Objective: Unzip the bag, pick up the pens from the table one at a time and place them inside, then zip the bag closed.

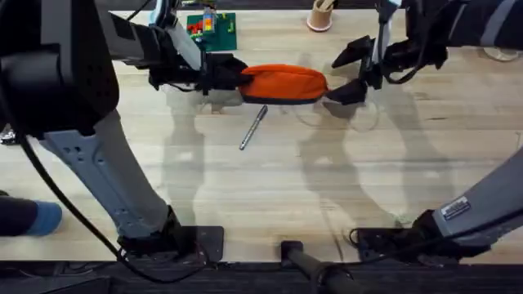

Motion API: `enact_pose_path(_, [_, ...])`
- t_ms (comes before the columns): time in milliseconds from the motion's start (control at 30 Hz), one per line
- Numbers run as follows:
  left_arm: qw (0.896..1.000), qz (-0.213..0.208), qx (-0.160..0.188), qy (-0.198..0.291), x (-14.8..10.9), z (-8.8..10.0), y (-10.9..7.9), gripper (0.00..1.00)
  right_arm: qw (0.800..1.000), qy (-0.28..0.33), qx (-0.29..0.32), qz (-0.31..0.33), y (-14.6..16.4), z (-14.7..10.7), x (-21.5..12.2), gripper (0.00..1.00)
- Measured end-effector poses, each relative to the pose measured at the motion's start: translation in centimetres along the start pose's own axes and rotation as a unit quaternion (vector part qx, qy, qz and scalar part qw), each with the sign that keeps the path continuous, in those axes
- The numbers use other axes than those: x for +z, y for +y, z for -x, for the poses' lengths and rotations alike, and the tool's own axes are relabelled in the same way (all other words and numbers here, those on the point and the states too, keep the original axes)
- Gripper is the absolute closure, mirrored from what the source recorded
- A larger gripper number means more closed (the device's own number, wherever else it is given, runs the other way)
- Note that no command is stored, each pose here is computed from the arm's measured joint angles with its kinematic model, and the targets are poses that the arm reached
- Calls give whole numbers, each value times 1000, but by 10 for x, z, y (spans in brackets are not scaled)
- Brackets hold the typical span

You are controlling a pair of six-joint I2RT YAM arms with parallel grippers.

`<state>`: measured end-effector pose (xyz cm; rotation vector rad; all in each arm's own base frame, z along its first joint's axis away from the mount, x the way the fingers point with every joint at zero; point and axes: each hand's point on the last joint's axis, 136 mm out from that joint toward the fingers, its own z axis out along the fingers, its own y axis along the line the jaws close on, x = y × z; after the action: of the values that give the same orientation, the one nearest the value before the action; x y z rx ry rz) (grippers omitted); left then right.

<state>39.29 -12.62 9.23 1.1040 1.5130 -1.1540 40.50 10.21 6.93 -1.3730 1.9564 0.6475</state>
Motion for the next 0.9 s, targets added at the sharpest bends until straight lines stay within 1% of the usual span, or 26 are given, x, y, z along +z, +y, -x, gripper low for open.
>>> enact_pose_path(133, [1000,0,0,0,0,0,0,959,1000,5,11,9,-1,-13,12,13])
enact_pose_path(267, [1000,0,0,0,0,0,0,959,1000,8,21,18,0,-21,19,45])
enact_pose_path(567, [1000,0,0,0,0,0,0,959,1000,8,19,18,0,-20,19,86])
enact_pose_path(900, [1000,0,0,0,0,0,0,959,1000,6,7,20,1,-15,24,95])
